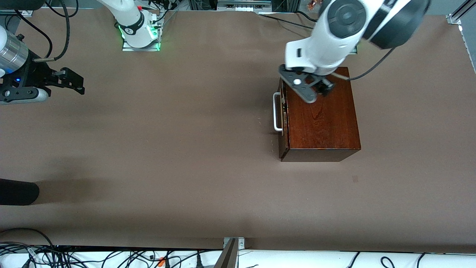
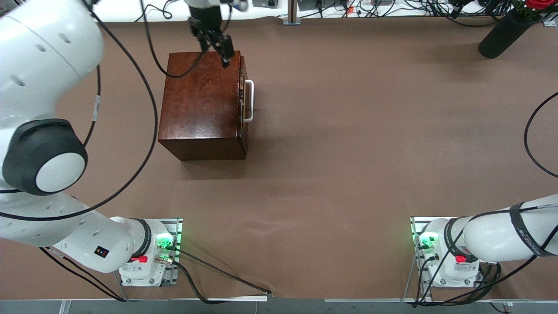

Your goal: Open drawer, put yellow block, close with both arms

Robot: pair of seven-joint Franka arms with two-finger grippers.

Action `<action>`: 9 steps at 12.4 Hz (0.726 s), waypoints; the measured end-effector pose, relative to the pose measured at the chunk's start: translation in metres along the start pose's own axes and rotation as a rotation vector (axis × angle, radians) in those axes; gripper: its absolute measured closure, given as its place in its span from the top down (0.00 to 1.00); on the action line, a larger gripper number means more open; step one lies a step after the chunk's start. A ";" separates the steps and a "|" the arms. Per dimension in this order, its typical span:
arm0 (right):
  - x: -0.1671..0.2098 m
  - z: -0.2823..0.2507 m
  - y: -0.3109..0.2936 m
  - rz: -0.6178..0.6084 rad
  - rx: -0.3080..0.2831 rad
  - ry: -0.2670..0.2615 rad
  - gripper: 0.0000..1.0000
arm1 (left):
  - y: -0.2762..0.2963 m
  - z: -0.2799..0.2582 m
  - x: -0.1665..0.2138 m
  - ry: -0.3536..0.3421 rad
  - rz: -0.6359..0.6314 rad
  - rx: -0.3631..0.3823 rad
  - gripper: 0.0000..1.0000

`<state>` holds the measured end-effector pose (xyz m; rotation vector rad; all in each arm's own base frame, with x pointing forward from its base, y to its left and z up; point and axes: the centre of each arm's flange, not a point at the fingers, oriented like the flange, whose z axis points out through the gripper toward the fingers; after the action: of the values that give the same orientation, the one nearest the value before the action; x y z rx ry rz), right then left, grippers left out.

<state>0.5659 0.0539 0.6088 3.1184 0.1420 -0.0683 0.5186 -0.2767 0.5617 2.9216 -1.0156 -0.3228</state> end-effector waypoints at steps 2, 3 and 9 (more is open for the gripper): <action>0.000 0.000 0.000 0.000 0.000 0.000 1.00 | -0.053 -0.031 -0.027 0.030 -0.128 0.002 1.00; 0.000 0.000 0.000 0.000 0.000 0.000 1.00 | -0.085 -0.040 -0.040 0.052 -0.190 -0.001 1.00; 0.000 0.000 0.000 0.000 0.002 0.000 1.00 | -0.218 -0.046 -0.111 0.179 -0.576 -0.015 1.00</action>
<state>0.5660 0.0541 0.6087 3.1203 0.1419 -0.0685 0.5762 -0.0391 0.6062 3.0950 -0.1341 -0.0712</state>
